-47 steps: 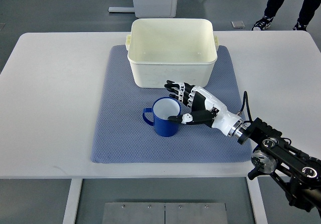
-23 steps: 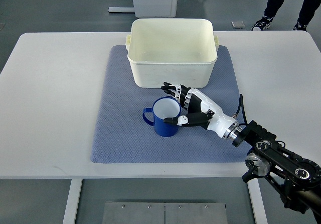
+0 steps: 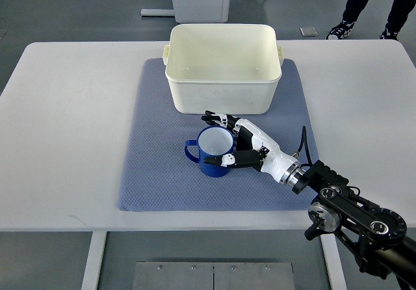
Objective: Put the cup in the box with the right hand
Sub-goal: 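Close the right hand's fingers around the blue mug, then lift the blue mug and carry it over the cream tub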
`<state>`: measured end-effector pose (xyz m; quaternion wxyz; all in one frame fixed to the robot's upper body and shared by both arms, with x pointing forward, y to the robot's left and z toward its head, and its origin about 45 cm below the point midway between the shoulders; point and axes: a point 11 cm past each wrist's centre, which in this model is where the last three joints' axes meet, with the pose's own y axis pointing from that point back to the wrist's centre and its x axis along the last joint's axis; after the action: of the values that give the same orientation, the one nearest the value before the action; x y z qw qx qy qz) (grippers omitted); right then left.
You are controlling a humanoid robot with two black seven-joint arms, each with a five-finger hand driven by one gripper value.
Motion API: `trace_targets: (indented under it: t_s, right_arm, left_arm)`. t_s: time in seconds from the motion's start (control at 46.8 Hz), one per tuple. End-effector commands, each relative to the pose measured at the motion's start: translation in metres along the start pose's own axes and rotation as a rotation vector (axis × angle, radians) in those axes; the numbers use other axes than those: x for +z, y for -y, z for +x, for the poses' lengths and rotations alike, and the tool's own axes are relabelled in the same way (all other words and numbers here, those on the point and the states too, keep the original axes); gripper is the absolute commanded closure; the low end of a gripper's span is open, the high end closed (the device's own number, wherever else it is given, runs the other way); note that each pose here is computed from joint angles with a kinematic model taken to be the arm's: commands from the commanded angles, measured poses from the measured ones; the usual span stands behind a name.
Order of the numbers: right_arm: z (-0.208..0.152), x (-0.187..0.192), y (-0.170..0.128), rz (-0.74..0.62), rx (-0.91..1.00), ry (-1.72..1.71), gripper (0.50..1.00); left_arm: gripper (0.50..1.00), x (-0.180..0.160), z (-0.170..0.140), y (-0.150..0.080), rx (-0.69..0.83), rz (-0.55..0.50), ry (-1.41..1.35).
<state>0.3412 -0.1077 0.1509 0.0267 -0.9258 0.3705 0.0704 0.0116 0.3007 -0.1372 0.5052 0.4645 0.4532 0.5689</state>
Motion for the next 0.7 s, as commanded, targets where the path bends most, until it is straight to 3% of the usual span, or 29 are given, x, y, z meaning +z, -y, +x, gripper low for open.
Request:
trace_targets:
  t_s: [0.0, 0.449, 0.513, 0.555, 0.619, 0.662, 0.683]
  right_arm:
    - [0.001, 0.001, 0.002, 0.002, 0.005, -0.001, 0.507]
    - [0.0, 0.015, -0.001, -0.011, 0.021, -0.045, 0.507]
    - [0.0, 0.014, 0.0, -0.009, 0.022, -0.047, 0.53]
    - [0.0, 0.014, 0.0, -0.009, 0.021, -0.048, 0.567]
    - [-0.001, 0.015, 0.0, -0.013, 0.019, -0.049, 0.663]
    - [-0.002, 0.015, 0.001, -0.013, 0.009, -0.052, 0.799]
    - [-0.003, 0.016, 0.001, -0.017, 0.005, -0.054, 0.907]
  left_arm:
    - [0.5, 0.0, 0.0, 0.0, 0.0, 0.0, 0.0]
    - [0.5, 0.0, 0.0, 0.0, 0.0, 0.0, 0.0]
    - [0.5, 0.0, 0.0, 0.0, -0.001, 0.0, 0.0]
    - [0.5, 0.0, 0.0, 0.0, 0.0, 0.0, 0.0]
    - [0.5, 0.001, 0.0, 0.0, 0.0, -0.001, 0.0]
    - [0.5, 0.001, 0.0, 0.0, 0.0, -0.001, 0.0]
    - [0.5, 0.0, 0.0, 0.0, 0.0, 0.001, 0.001]
